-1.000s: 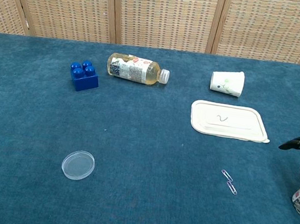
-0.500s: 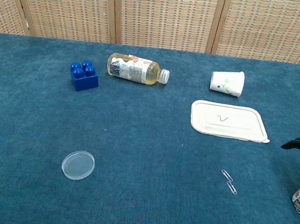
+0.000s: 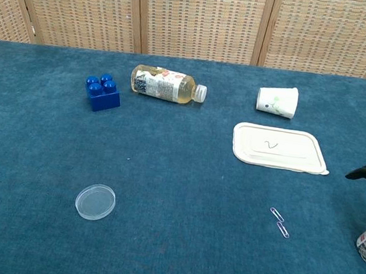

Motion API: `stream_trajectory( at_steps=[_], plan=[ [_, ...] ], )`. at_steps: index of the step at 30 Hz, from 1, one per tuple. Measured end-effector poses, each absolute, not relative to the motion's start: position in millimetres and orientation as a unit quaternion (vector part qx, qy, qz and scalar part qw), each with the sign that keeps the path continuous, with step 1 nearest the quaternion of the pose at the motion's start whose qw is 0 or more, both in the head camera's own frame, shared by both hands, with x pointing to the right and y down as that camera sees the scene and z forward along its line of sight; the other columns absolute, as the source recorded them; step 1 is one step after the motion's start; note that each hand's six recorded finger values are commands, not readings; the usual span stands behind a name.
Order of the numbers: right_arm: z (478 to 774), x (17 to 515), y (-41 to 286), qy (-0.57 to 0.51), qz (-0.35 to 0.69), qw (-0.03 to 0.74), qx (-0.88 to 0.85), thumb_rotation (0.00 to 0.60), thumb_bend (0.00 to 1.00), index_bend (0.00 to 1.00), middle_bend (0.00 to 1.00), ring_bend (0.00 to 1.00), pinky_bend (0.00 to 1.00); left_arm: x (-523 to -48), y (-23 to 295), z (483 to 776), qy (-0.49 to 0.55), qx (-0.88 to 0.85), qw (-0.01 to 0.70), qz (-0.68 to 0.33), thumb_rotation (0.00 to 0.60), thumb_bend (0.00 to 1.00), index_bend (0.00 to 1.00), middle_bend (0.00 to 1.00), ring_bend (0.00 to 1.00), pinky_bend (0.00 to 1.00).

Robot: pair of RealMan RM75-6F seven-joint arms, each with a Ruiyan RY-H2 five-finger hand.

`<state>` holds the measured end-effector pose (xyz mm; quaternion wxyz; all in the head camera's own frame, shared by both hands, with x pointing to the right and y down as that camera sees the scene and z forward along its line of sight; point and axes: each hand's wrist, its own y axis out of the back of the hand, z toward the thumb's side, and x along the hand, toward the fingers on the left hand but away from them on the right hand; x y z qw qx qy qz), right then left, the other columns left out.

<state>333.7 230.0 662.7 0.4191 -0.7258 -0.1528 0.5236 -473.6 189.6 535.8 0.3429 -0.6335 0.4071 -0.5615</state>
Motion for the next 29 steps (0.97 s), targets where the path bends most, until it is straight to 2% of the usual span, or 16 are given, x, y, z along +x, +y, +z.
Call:
stream_trajectory(
  at_steps=[6,9,11,14,16,29],
  plan=[
    [637.7,332.2,220.9,-0.192,0.504,0.425,-0.727,0.600,0.32,0.56,0.07,0.00,0.04,-474.7,189.3,534.8,0.410,-0.632,0.343,-0.561,0.600,0.00,0.00,0.00,0.00,0.00],
    [620.7,335.8,216.2,-0.221,0.494,0.429,-0.723,0.600,0.15,0.38,0.07,0.00,0.03,-475.3,189.2,533.4,0.412,-0.631,0.344,-0.560,0.600,0.00,0.00,0.00,0.00,0.00],
    [609.6,341.8,215.1,-0.243,0.491,0.429,-0.718,0.600,0.02,0.19,0.03,0.00,0.01,-475.4,189.5,532.2,0.413,-0.631,0.344,-0.559,0.600,0.00,0.00,0.00,0.00,0.00],
    [596.4,354.7,218.7,-0.279,0.495,0.418,-0.709,0.600,0.00,0.03,0.00,0.00,0.00,-475.2,190.4,529.4,0.415,-0.631,0.347,-0.556,0.600,0.00,0.00,0.00,0.00,0.00],
    [589.9,364.4,223.1,-0.300,0.503,0.407,-0.701,0.600,0.00,0.00,0.00,0.00,0.00,-475.1,191.1,528.1,0.415,-0.631,0.348,-0.555,0.600,0.00,0.00,0.00,0.00,0.00],
    [563.2,396.0,223.9,-0.400,0.528,0.426,-0.616,0.600,0.00,0.00,0.00,0.00,0.00,-474.1,196.0,521.1,0.415,-0.626,0.356,-0.556,0.600,0.00,0.00,0.00,0.00,0.00]
  ],
)
